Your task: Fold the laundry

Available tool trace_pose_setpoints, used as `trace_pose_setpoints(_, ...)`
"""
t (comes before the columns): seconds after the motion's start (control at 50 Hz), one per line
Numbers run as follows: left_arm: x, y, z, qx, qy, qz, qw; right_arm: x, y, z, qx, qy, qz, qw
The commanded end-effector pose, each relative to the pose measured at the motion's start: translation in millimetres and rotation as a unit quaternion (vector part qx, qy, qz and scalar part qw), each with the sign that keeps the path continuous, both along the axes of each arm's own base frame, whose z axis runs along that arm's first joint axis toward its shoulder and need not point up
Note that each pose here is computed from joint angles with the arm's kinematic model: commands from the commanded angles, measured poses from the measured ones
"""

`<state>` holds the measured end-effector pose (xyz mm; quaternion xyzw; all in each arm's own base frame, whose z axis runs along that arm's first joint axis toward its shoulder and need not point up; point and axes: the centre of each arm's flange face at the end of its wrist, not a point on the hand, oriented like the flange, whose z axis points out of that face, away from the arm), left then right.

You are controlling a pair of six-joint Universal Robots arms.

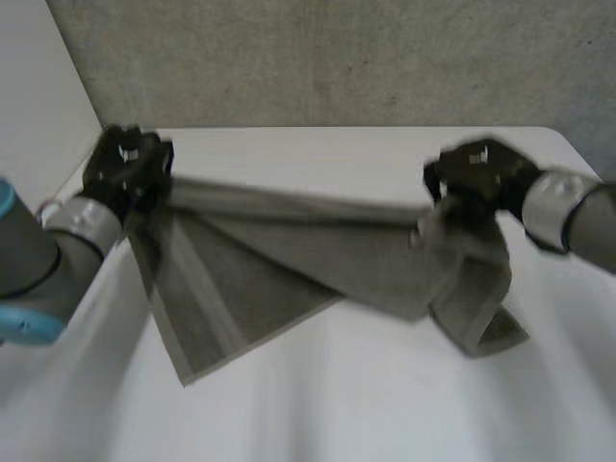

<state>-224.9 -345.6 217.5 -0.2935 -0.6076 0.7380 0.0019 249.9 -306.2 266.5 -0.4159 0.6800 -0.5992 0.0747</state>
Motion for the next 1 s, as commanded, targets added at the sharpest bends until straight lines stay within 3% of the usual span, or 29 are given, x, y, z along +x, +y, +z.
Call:
trace_pose_setpoints(0.02,-17.8,-23.9,112.9,-0.167,0.064,0.042,0.983,16.6,-49.1,92.5,-0.3,-0.086,-0.007,0.95)
trace_pose_setpoints(0.06,-18.8,-21.5,138.9,-0.199,0.087,0.055,0.974,16.7,-44.9,133.3,-0.41,-0.128,-0.01,0.903)
trace_pose_setpoints(0.08,-16.1,-17.5,161.8,-0.225,0.113,0.069,0.965,16.7,-44.9,133.5,-0.41,-0.128,-0.01,0.903)
trace_pose_setpoints(0.1,-13.1,-13.8,175.6,-0.236,0.134,0.079,0.959,18.7,-39.1,143.1,-0.432,-0.148,-0.005,0.889)
trace_pose_setpoints(0.14,-10.3,-10.6,181.4,-0.238,0.151,0.083,0.956,20.9,-33.3,144.0,-0.427,-0.166,0.003,0.889)
trace_pose_setpoints(0.18,-9.5,-8.5,180.1,-0.229,0.16,0.08,0.957,18.9,-32.7,138.6,-0.405,-0.18,0.005,0.896)
trace_pose_setpoints(0.22,-9.3,-7.2,172.4,-0.213,0.167,0.076,0.96,18.5,-32.0,115.5,-0.34,-0.193,0.008,0.92)
trace_pose_setpoints(0.24,-8.4,-6.1,159.0,-0.191,0.167,0.075,0.964,18.5,-32.0,115.4,-0.34,-0.193,0.008,0.92)
trace_pose_setpoints(0.28,-8.2,-4.2,140.4,-0.164,0.161,0.075,0.97,19.3,-27.9,80.9,-0.257,-0.174,0.008,0.95)
trace_pose_setpoints(0.3,-6.9,-1.5,120.2,-0.134,0.151,0.078,0.976,19.3,-27.9,80.7,-0.257,-0.174,0.008,0.951)
trace_pose_setpoints(0.38,-3.1,7.2,69.4,-0.057,0.12,0.082,0.988,19.0,-18.9,24.6,-0.14,-0.1,0.016,0.985)
trace_pose_setpoints(0.4,-1.1,14.3,43.6,-0.016,0.104,0.082,0.991,19.0,-18.9,24.4,-0.139,-0.1,0.016,0.985)
trace_pose_setpoints(0.44,0.8,23.5,19.6,0.023,0.088,0.078,0.993,19.7,-7.0,-16.8,-0.075,-0.03,0.051,0.995)
trace_pose_setpoints(0.52,5.7,51.2,-45.9,0.128,0.048,0.065,0.988,16.6,5.4,-57.6,-0.023,0.044,0.084,0.995)
trace_pose_setpoints(0.6,7.1,64.9,-73.6,0.175,0.032,0.058,0.982,5.0,22.1,-104.1,0.031,0.162,0.128,0.978)
trace_pose_setpoints(0.66,7.6,70.9,-86.7,0.194,0.019,0.055,0.979,-4.4,22.5,-109.5,0.046,0.198,0.124,0.971)
trace_pose_setpoints(0.78,6.3,68.7,-81.8,0.172,-0.012,0.05,0.984,-6.6,16.0,-97.2,0.044,0.172,0.085,0.98)
trace_pose_setpoints(0.86,6.3,65.7,-72.3,0.155,-0.013,0.052,0.986,-7.2,12.1,-68.3,0.03,0.091,0.038,0.995)
trace_pose_setpoints(1.0,7.0,69.4,-62.5,0.144,-0.007,0.05,0.988,-14.6,19.4,-53.3,0.053,0.011,-0.005,0.999)
